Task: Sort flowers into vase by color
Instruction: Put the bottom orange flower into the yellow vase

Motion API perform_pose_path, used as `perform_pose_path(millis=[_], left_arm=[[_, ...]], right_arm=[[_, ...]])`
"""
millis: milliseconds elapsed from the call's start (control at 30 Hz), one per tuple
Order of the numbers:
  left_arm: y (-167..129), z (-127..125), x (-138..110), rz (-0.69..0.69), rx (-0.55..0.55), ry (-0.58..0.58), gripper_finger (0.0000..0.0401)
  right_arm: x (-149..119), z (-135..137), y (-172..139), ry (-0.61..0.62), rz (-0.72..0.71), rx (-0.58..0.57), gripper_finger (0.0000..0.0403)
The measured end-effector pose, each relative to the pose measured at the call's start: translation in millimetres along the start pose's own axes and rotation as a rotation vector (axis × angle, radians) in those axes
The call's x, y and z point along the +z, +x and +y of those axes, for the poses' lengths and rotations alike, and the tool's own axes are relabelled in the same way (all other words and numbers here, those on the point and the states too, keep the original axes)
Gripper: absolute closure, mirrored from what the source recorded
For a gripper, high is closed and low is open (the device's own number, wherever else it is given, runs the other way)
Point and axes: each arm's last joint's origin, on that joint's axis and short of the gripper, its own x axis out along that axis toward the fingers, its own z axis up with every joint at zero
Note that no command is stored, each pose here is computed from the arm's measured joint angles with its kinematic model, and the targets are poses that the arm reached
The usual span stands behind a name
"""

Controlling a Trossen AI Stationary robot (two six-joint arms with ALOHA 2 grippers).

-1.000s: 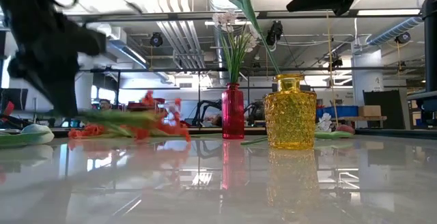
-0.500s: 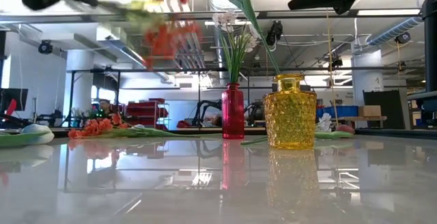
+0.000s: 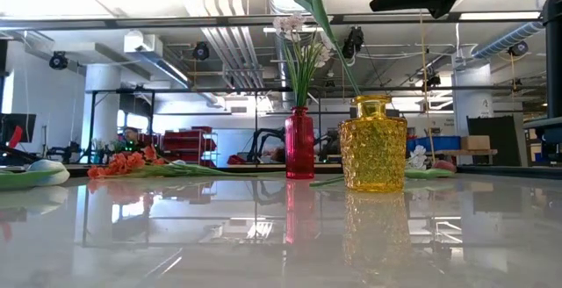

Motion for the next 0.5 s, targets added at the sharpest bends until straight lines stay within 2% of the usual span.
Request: perform_pose_path(millis=[167,300,400,500], left_arm=[[2.8,-17.8,20.8,-0.132,-0.148,0.024,0.0401],[7.4,-36.0,20.9,-0.239,-0.288,0.041,0.0401],[13.6,-50.5,13.9,-0.293,-0.319,0.057,0.0401],[25.9,-66.8,1.2,-0.307,-0.301,0.068,0.0401]], right_arm=[[0.5,0.2,0.0,-0.002,-0.004,0.001,0.0161],[3.7,2.6,-1.1,-0.006,-0.035,0.016,0.0163],[12.6,11.3,-6.4,-0.018,-0.127,0.068,0.0163],[25.7,21.9,-14.8,-0.026,-0.26,0.155,0.0165]])
